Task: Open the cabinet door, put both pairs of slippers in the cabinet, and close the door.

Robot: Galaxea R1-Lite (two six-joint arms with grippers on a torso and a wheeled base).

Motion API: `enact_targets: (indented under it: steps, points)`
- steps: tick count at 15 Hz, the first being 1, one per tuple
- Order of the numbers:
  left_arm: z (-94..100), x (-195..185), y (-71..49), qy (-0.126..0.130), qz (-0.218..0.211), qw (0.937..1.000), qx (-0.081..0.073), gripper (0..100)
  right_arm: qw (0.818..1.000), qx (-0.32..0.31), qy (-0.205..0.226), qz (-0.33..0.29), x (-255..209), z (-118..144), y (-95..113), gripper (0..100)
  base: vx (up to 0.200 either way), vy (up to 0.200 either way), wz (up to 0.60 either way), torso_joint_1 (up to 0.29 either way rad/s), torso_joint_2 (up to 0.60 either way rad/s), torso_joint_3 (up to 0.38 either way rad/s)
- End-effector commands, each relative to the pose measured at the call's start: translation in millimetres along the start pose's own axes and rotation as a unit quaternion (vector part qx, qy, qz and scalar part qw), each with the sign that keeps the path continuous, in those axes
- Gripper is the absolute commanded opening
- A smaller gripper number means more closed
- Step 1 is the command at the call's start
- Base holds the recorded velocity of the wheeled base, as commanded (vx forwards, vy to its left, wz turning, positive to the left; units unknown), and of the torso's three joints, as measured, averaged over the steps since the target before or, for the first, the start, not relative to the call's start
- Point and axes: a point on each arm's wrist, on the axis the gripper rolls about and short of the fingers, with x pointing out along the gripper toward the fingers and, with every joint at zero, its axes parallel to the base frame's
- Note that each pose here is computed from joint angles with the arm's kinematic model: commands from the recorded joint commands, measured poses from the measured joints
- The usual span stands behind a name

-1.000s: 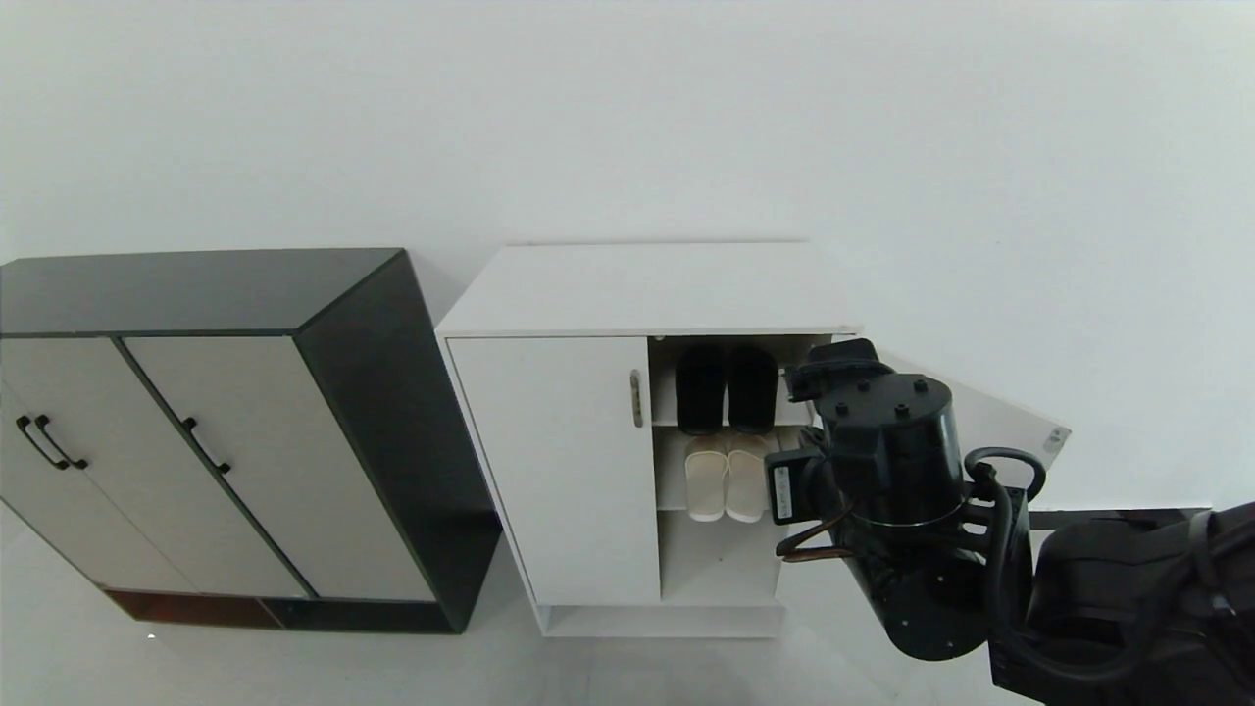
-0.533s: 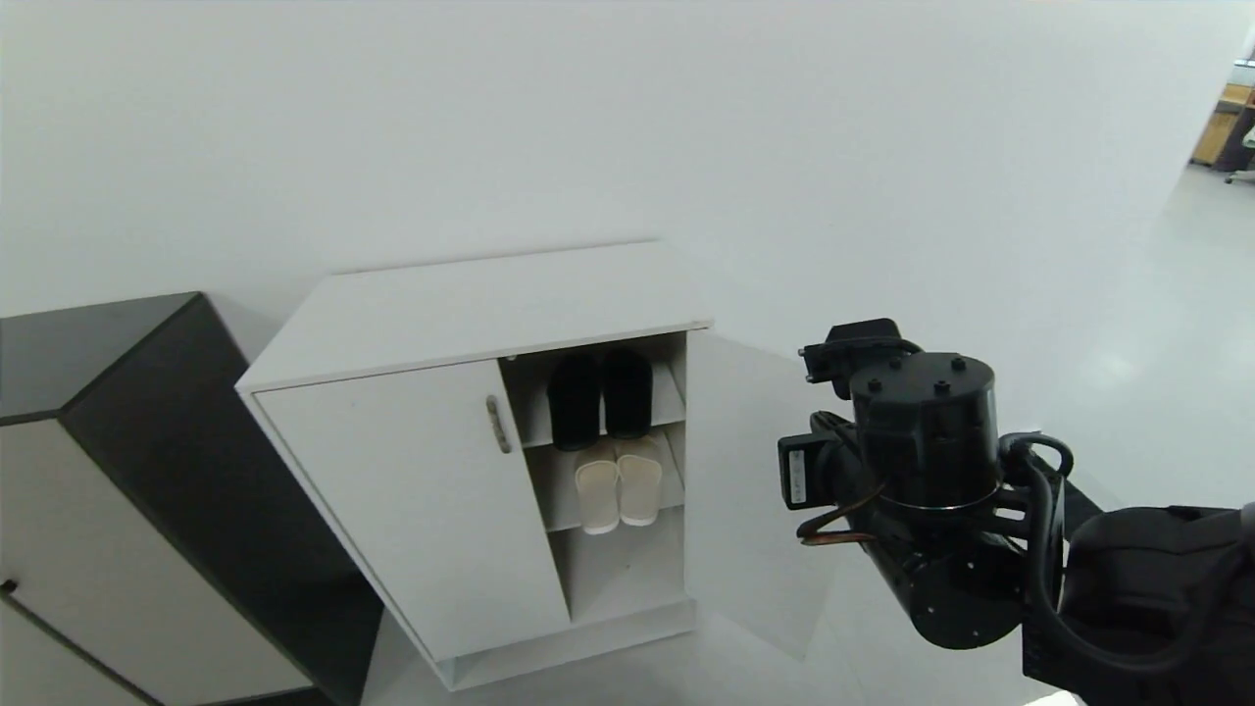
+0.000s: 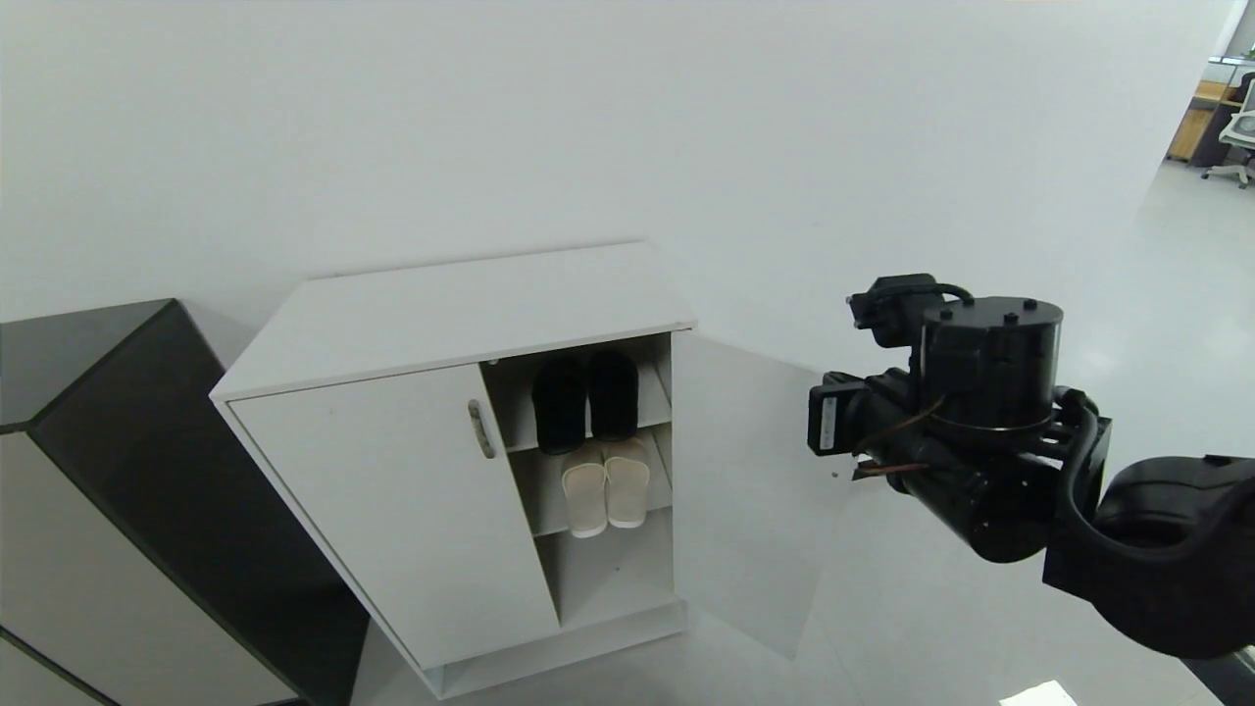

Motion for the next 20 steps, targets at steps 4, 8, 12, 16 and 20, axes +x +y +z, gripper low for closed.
enact_targets:
  steps: [4, 8, 12, 16, 20]
  points:
    - [0.0, 0, 0.0, 0.0, 0.0, 1.0, 0.0, 0, 1.0, 0.028, -0.012, 0.0, 62, 15, -33, 0, 0.0, 0.0, 0.0, 0.0, 0.0, 0.0]
    - [0.0, 0, 0.0, 0.0, 0.0, 1.0, 0.0, 0, 0.999, 0.034, 0.006, -0.033, 107, 20, -47, 0, 0.0, 0.0, 0.0, 0.0, 0.0, 0.0]
    - [0.0, 0, 0.0, 0.0, 0.0, 1.0, 0.0, 0, 0.998, 0.041, 0.043, -0.026, 142, 11, -55, 0, 0.0, 0.0, 0.0, 0.0, 0.0, 0.0]
    - [0.0, 0, 0.0, 0.0, 0.0, 1.0, 0.0, 0, 0.997, 0.047, 0.054, -0.026, 154, 6, -58, 0, 0.0, 0.0, 0.0, 0.0, 0.0, 0.0]
    - [0.0, 0, 0.0, 0.0, 0.0, 1.0, 0.0, 0, 0.997, 0.044, 0.063, -0.026, 158, -1, -56, 0, 0.0, 0.0, 0.0, 0.0, 0.0, 0.0]
